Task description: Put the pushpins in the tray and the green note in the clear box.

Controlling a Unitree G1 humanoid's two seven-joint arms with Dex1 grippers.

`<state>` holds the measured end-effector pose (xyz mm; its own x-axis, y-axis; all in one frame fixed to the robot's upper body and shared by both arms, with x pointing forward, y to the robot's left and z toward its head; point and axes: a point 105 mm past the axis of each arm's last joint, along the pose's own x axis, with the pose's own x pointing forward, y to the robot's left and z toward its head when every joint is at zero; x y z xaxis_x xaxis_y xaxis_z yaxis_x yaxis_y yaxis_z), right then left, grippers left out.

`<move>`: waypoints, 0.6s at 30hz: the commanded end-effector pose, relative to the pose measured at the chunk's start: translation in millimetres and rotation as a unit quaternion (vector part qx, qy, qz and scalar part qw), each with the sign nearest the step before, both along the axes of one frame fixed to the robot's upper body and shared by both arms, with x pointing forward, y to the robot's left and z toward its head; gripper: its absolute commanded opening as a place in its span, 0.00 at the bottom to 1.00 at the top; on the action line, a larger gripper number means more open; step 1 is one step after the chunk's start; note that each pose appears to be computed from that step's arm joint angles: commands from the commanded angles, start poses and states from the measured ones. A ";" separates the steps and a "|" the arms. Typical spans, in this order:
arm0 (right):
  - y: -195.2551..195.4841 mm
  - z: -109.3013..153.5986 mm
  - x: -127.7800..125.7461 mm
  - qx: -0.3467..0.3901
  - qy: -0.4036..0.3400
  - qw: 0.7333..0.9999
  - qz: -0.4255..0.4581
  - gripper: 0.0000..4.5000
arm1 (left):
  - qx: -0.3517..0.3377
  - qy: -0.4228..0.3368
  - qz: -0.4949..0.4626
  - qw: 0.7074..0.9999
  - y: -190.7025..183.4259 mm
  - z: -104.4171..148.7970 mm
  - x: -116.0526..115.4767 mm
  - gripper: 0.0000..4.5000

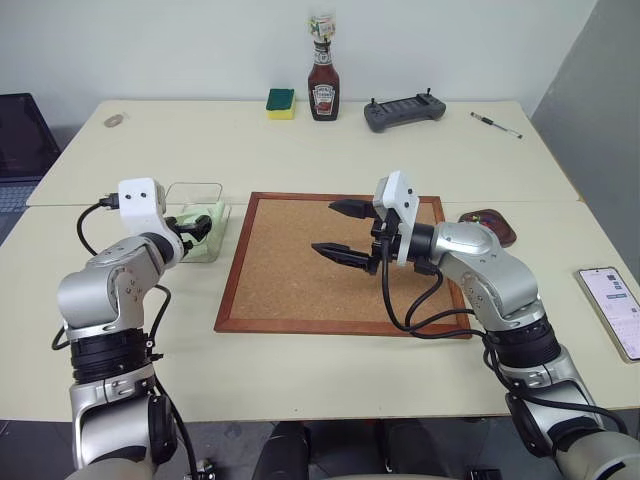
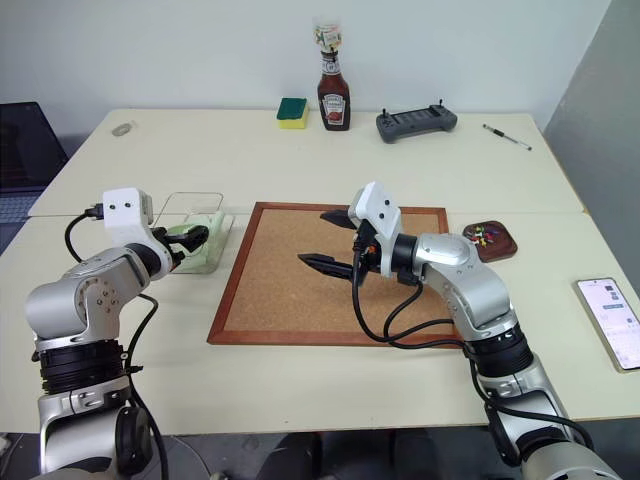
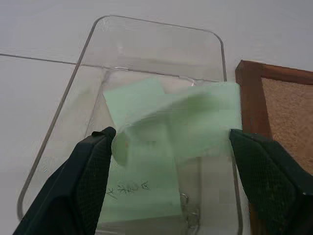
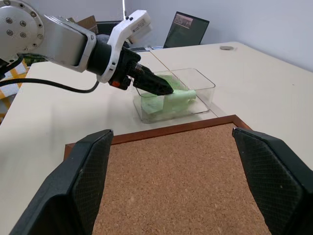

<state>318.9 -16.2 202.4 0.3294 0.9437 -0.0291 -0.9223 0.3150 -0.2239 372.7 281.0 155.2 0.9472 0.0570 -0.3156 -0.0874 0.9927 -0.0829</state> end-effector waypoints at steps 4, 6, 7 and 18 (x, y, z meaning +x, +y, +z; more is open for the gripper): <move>-0.8 15.5 0.8 0.012 -0.024 1.000 -0.002 0.92 | 0.044 -0.037 -0.006 0.998 0.6 20.7 0.6 0.87; -1.0 15.8 1.1 0.013 -0.024 1.000 -0.002 0.92 | 0.039 -0.042 0.001 0.998 1.9 22.5 0.2 0.87; -1.1 15.9 1.3 0.013 -0.024 1.000 -0.002 0.92 | 0.042 -0.048 0.004 0.998 2.7 25.5 0.5 0.87; -0.4 17.5 1.5 0.021 -0.031 0.999 -0.005 0.92 | 0.177 -0.095 -0.037 0.979 0.5 39.6 -2.2 0.87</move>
<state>319.8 -15.9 203.3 0.3351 0.9419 -0.0220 -0.9198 0.3220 -0.2241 371.7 280.6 172.7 0.9791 0.0623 -0.1936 -0.0248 0.9815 0.1901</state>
